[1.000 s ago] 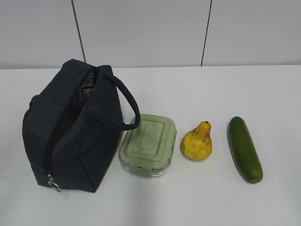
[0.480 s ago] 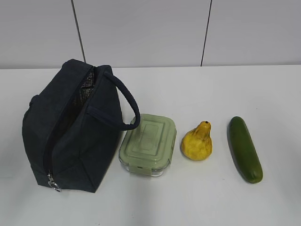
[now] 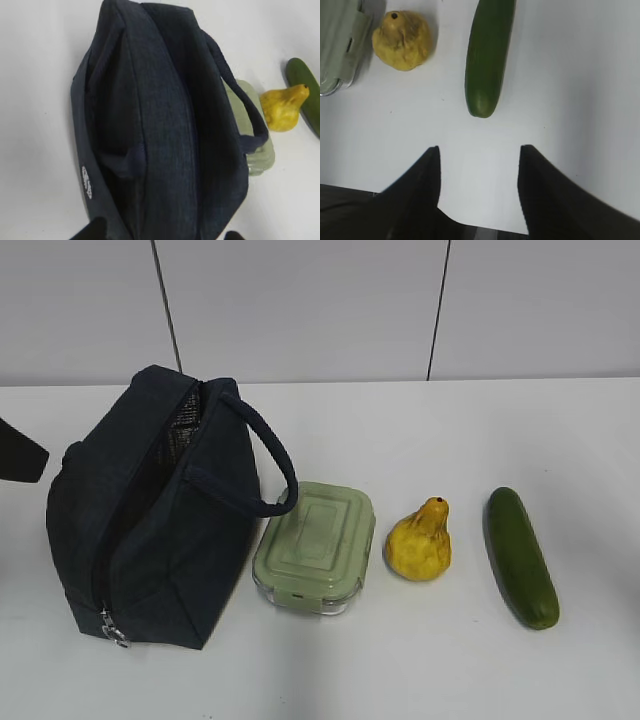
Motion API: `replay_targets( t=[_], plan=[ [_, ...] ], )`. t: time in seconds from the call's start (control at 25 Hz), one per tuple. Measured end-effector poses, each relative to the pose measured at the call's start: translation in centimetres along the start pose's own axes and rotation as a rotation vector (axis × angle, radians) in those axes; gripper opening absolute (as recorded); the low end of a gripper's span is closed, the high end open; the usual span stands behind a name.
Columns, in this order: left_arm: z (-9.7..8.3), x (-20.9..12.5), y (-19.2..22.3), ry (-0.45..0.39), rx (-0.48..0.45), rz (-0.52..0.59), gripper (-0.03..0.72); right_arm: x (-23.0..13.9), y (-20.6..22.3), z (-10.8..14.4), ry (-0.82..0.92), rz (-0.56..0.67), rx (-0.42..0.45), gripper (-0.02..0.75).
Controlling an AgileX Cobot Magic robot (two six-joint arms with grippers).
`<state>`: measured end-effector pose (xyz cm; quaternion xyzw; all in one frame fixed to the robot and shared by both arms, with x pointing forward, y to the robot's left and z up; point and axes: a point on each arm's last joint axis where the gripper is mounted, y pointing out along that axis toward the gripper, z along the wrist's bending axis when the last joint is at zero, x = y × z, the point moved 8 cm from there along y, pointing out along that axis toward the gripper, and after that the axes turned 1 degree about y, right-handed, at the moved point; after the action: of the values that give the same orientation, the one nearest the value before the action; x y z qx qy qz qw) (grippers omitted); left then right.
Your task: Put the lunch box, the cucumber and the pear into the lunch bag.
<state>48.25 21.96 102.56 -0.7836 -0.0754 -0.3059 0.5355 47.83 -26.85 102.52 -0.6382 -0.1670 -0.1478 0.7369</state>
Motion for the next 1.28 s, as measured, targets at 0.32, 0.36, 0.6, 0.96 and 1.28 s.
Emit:
replay_targets(
  t=[0.32, 0.36, 0.6, 0.96, 1.28],
  plan=[
    [0.2, 1.2, -0.2, 0.006, 0.010, -0.035, 0.414, 3.1, 4.2, 0.1, 0.030, 0.134, 0.025, 0.443],
    [0.2, 1.2, -0.2, 0.007, 0.011, -0.038, 0.414, 3.4, 4.9, 0.1, 0.031, 0.154, 0.026, 0.474],
    [0.3, 1.5, -0.2, 0.007, 0.019, -0.053, 0.414, 5.1, 8.5, 0.9, 0.065, 0.253, 0.094, 0.594],
    [0.5, 1.8, -0.2, 0.010, 0.029, -0.073, 0.414, 5.6, 13.7, -0.6, 0.096, 0.378, 0.032, 0.590],
    [0.7, 1.9, -0.2, 0.014, 0.037, -0.078, 0.414, 5.8, 16.5, 0.3, 0.027, 0.356, -0.056, 0.589]
  ],
)
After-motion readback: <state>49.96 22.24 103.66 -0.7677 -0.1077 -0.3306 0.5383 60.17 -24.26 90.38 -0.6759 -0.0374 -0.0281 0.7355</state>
